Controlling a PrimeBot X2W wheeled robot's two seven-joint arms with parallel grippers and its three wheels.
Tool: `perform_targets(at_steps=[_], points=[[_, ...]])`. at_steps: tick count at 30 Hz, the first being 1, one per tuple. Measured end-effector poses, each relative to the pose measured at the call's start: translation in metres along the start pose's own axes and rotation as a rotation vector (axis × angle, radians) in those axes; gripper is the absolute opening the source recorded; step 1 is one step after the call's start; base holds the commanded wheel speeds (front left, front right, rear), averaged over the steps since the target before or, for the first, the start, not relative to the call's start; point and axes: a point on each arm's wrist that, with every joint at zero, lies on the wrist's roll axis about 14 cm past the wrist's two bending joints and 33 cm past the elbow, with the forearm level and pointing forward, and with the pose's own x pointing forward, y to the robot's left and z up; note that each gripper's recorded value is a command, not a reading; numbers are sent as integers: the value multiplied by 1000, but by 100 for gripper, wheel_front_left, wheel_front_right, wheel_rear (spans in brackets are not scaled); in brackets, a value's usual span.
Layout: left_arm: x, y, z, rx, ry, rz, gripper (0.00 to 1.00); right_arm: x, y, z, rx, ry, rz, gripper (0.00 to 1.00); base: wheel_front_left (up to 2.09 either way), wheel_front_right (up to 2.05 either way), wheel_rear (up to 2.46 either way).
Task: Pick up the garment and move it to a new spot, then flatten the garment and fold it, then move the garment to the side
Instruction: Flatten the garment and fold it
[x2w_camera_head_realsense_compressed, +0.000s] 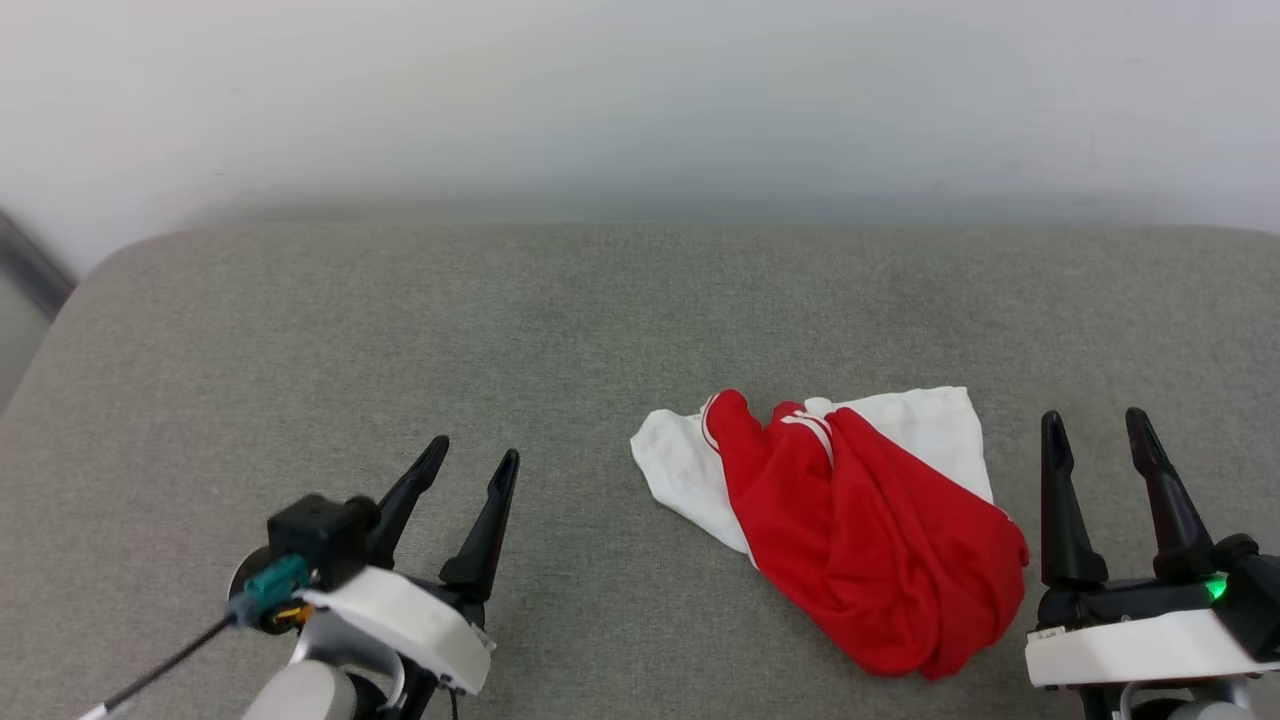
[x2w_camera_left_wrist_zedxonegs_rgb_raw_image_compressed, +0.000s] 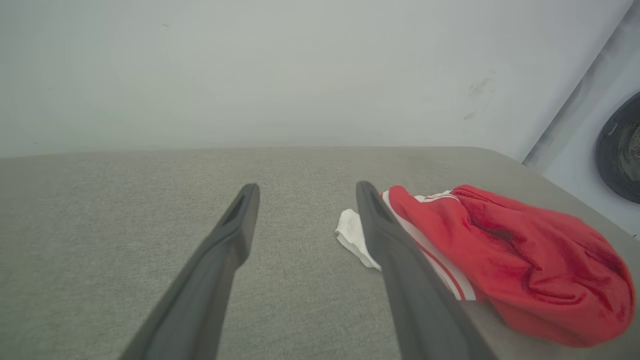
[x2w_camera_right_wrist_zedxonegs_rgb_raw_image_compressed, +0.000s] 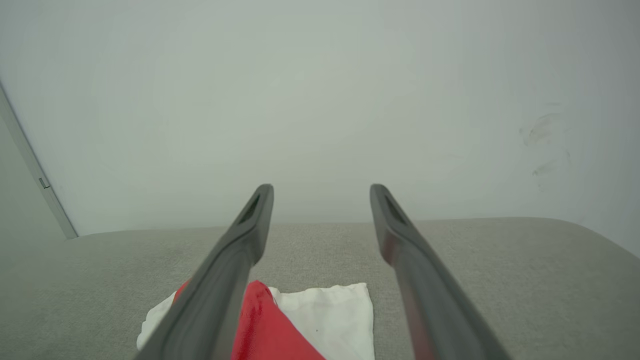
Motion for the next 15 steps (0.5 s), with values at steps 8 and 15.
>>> perform_targets(at_steps=[8, 15], points=[[57, 1, -29, -62, 320, -80, 100, 6, -15, -17, -12, 41, -39, 100, 0, 0, 0], [84, -5, -81, -25, 638, -142, 100, 13, -33, -40, -35, 98, -83, 100, 0, 0, 0]])
